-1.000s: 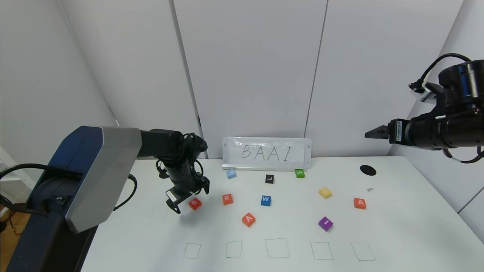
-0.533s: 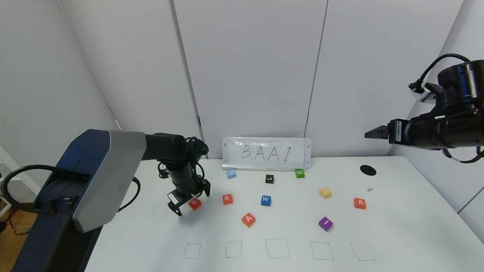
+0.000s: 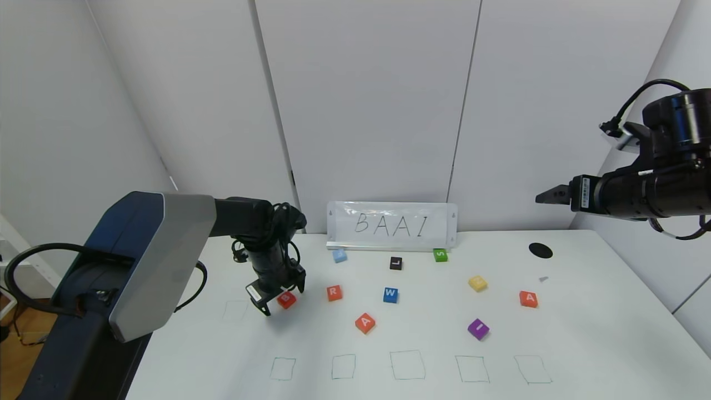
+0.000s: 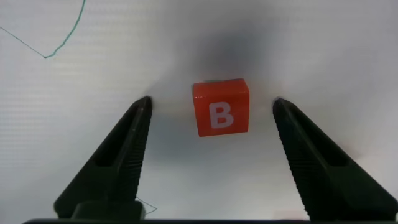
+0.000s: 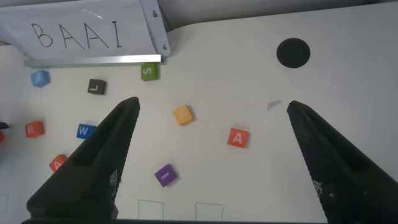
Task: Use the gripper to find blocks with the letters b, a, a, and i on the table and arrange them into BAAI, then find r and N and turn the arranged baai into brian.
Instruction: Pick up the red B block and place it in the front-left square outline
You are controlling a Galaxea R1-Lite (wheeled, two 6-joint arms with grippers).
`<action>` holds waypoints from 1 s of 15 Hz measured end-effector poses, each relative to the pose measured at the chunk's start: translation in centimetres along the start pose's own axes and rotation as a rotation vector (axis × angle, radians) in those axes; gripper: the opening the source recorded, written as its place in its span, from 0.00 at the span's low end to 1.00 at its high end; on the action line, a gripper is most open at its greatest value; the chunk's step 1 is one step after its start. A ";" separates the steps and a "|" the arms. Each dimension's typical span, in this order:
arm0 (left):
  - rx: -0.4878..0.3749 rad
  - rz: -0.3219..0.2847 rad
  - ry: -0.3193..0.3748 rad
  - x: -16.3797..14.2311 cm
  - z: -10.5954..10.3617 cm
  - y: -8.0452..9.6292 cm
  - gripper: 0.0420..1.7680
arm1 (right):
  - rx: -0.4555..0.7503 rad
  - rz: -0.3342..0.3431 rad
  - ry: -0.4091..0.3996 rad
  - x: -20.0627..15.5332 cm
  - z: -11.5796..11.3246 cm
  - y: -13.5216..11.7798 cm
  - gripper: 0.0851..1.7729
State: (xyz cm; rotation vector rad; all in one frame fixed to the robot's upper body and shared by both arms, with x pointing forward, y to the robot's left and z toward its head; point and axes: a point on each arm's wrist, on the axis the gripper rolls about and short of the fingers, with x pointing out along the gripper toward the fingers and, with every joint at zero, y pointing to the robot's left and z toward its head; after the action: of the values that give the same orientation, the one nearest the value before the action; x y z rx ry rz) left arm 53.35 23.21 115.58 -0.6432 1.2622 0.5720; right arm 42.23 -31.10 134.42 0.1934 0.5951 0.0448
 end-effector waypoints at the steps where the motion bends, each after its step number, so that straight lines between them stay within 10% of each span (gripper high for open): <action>1: 0.000 0.001 0.000 0.0 0.0 0.0 0.67 | 0.001 0.001 0.001 0.0 0.0 0.0 0.96; 7: 0.001 0.004 0.001 0.2 -0.1 -0.1 0.27 | 0.001 -0.001 0.001 0.1 0.0 0.0 0.96; 15: 0.002 0.004 -0.001 -0.3 0.0 0.1 0.27 | 0.002 0.000 0.002 0.1 0.0 0.0 0.96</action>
State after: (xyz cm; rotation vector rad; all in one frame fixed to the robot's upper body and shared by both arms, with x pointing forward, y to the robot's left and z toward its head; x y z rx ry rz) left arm 53.19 23.24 115.89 -0.6386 1.2637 0.5745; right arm 42.28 -31.10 134.37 0.1948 0.5969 0.0441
